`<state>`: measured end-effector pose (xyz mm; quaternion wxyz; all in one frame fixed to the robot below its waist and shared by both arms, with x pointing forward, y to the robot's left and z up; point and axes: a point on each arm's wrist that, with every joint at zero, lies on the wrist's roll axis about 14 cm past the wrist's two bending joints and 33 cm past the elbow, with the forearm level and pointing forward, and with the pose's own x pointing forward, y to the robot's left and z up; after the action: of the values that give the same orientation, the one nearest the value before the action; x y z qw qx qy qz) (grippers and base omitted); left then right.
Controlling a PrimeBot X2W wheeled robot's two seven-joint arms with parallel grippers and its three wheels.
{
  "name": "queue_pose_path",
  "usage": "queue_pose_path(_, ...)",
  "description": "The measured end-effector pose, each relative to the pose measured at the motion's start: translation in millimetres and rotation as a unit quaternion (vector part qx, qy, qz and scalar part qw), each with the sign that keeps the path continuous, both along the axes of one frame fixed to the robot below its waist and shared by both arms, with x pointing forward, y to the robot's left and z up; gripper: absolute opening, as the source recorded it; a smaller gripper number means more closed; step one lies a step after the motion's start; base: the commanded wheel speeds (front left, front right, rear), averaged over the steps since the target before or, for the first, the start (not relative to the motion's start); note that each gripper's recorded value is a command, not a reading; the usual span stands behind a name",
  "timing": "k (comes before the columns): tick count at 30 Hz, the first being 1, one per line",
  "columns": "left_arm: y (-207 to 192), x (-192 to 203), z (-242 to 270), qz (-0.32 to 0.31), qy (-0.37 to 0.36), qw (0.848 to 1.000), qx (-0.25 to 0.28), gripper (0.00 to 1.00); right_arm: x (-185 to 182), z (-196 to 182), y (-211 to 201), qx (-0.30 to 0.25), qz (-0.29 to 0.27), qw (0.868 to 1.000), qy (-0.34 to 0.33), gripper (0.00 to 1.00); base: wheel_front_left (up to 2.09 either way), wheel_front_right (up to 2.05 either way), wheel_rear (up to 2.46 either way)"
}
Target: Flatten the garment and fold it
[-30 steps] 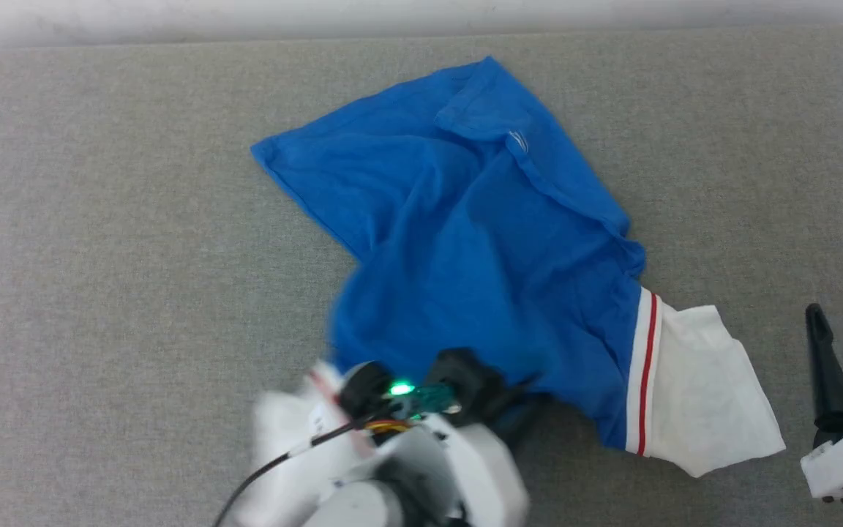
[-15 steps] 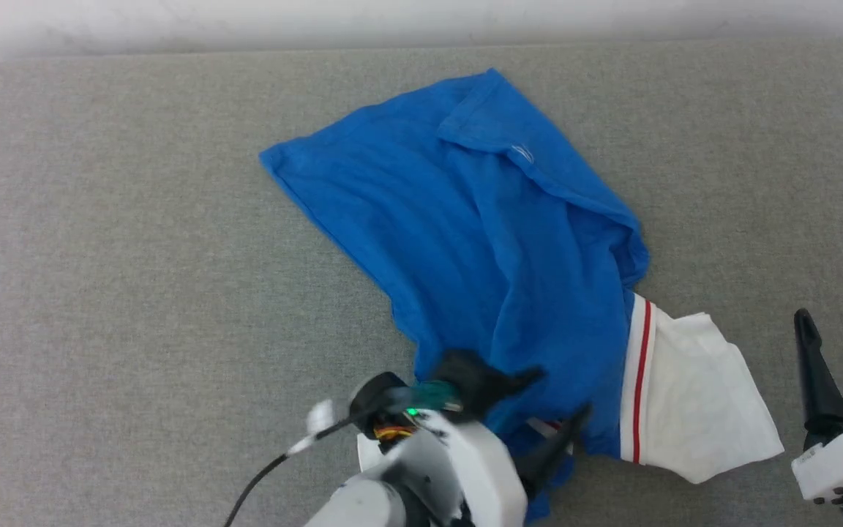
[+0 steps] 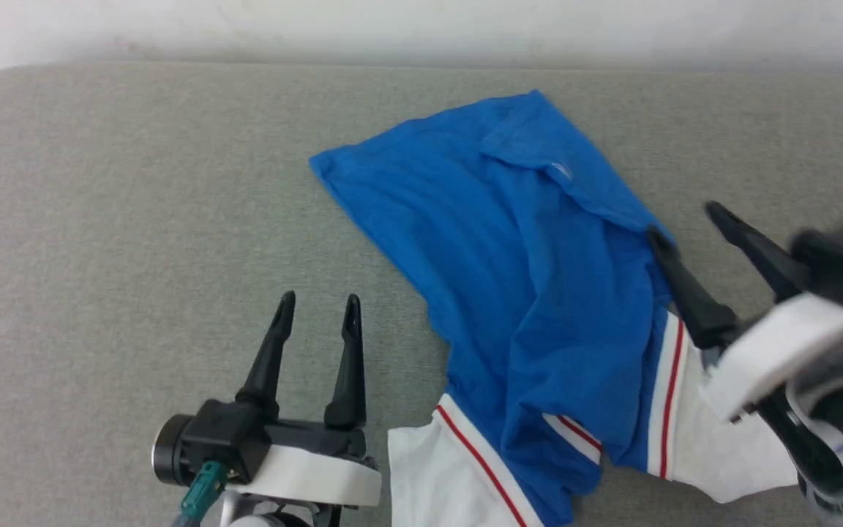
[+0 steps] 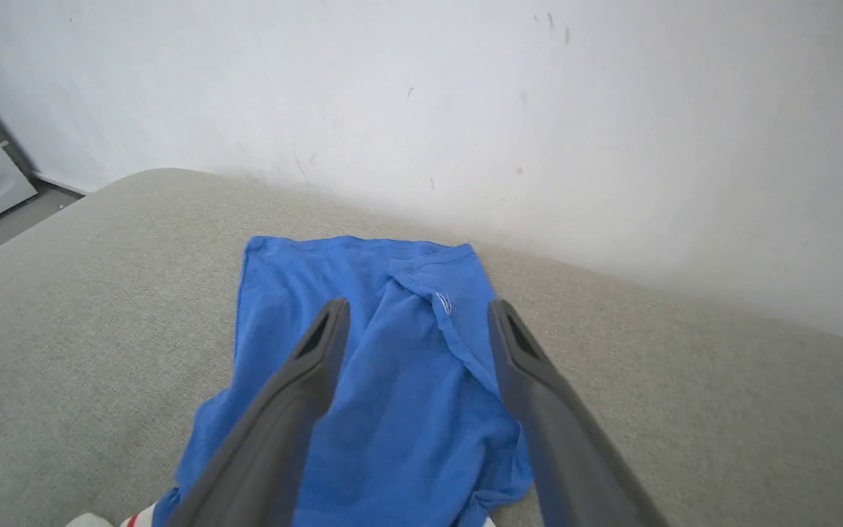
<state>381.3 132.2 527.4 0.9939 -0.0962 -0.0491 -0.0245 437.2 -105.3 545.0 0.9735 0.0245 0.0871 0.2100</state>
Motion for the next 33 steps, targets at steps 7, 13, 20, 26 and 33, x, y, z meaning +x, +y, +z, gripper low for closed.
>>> queue_pose_path(7, 10.8, -8.3, -5.0, 0.027, 0.007, 1.000, -0.006, 1.00, 9.8, -30.7, 78.2, -0.072, 0.158, 0.981, 0.089, 1.00, 0.00, 0.00, 0.00)
queue_pose_path(13, 17.3, -8.5, -11.4, 0.044, 0.015, 0.999, -0.002, 1.00, -1.4, -97.8, 109.9, -0.172, 0.237, 0.938, 0.188, 1.00, 0.00, 0.00, 0.00)
queue_pose_path(20, 25.0, -7.5, -23.0, 0.061, 0.032, 0.998, 0.000, 1.00, -20.8, -163.4, 122.0, -0.241, 0.288, 0.891, 0.254, 1.00, 0.00, 0.00, 0.00)
queue_pose_path(26, 30.9, -7.8, -28.4, 0.076, 0.042, 0.996, -0.001, 1.00, 2.0, -161.3, 140.0, -0.207, 0.287, 0.907, 0.229, 0.00, 0.00, 0.00, 0.00)
queue_pose_path(33, 30.1, -9.2, -32.7, 0.075, 0.049, 0.996, -0.002, 1.00, 64.9, -100.8, 165.5, -0.185, 0.272, 0.936, 0.123, 0.00, 0.00, 0.00, 0.00)
